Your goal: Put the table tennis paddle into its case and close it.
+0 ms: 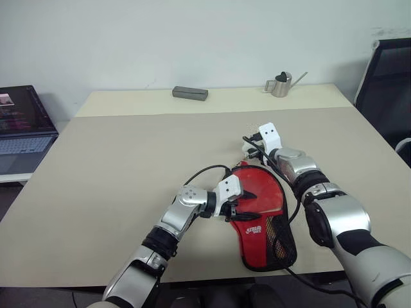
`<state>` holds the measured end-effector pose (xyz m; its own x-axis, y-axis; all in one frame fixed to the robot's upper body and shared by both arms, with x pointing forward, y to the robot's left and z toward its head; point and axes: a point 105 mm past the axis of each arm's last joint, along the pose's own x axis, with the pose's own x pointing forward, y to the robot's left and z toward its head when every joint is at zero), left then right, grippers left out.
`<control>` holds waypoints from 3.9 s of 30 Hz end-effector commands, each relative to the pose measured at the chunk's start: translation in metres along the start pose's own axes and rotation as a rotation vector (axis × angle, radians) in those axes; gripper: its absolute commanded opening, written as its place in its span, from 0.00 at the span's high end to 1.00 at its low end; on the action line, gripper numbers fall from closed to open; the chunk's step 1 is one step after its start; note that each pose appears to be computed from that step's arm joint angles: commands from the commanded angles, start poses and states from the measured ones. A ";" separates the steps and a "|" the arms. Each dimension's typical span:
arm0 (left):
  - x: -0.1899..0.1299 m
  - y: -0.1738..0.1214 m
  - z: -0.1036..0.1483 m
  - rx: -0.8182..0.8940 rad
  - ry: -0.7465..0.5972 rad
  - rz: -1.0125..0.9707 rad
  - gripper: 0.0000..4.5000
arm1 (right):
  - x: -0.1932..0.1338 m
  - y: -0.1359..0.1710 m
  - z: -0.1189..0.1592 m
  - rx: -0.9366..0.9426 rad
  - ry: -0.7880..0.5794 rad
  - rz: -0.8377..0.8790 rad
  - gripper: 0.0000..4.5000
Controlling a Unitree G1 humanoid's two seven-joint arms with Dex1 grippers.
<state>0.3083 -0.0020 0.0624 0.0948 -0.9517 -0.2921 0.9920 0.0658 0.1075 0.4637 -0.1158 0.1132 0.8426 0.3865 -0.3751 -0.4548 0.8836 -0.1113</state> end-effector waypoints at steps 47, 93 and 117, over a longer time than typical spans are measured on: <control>0.019 -0.024 -0.058 -0.158 0.168 -0.097 0.32 | -0.214 -0.019 -0.089 -0.070 0.263 0.106 0.92; 0.037 -0.031 -0.053 -0.068 0.216 -0.177 0.32 | -0.329 0.065 -0.142 -0.104 0.518 0.653 0.93; 0.036 -0.029 -0.052 -0.066 0.210 -0.162 0.32 | -0.324 0.012 -0.112 -0.054 0.368 0.570 0.56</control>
<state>0.3032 -0.0391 0.0510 -0.0177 -0.9453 -0.3258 0.9935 -0.0532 0.1006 0.1532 -0.2583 0.1227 0.3215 0.6658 -0.6733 -0.8097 0.5619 0.1690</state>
